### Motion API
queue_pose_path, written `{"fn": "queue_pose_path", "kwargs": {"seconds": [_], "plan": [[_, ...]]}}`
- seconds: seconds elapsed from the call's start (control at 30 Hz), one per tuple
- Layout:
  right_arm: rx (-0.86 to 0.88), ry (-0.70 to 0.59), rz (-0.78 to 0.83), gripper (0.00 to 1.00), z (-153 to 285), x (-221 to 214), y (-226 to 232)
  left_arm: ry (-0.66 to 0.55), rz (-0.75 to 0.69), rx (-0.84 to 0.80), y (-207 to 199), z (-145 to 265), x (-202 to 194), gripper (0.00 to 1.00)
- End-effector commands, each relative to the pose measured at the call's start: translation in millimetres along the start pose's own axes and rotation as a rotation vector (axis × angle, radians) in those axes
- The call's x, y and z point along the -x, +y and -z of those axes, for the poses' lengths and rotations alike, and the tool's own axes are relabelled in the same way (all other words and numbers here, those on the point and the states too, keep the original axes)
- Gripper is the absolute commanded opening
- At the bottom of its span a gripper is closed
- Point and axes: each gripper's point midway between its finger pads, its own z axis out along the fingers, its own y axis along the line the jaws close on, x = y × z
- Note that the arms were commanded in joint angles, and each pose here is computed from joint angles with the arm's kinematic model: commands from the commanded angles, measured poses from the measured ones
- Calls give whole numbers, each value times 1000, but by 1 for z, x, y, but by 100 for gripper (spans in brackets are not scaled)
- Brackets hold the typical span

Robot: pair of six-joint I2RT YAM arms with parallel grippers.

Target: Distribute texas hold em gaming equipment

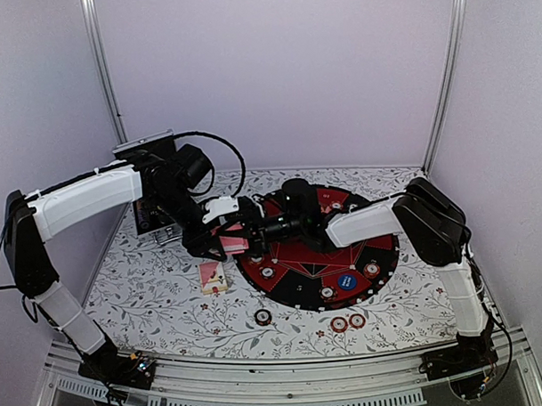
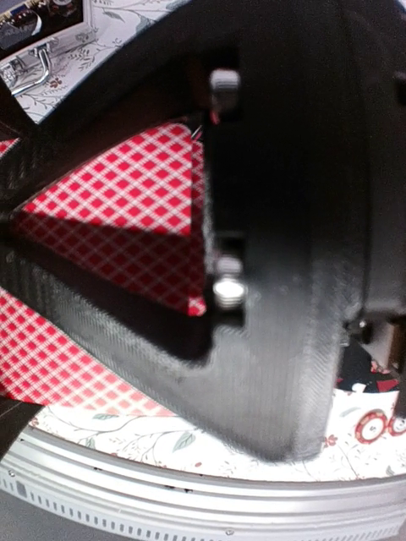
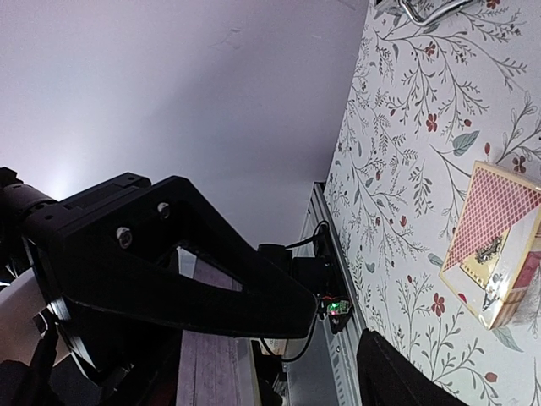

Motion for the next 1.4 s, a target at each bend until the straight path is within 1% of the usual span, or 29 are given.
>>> {"fn": "queue_pose_path", "kwargs": {"seconds": [0.0,0.13,0.6,0.8,1.2,1.37], "plan": [[-18,1,-25,66,8,-1,-5,-52,-9,16,4,9,15,0],[-19,-2,-28,62,12,-2,-5,-48,-8,19,4,9,14,0],[-25,-17,-25,54,30,-4,-3,-53,-10,21,5,10,16,0],[-26,-20,-26,46,35,-4,-1,-51,-9,20,4,10,15,0],[-36,-28,-29,40,49,-8,-1,-48,-9,23,5,9,14,0],[-31,-24,-24,35,50,-9,3,-46,-8,23,5,9,14,0]]}}
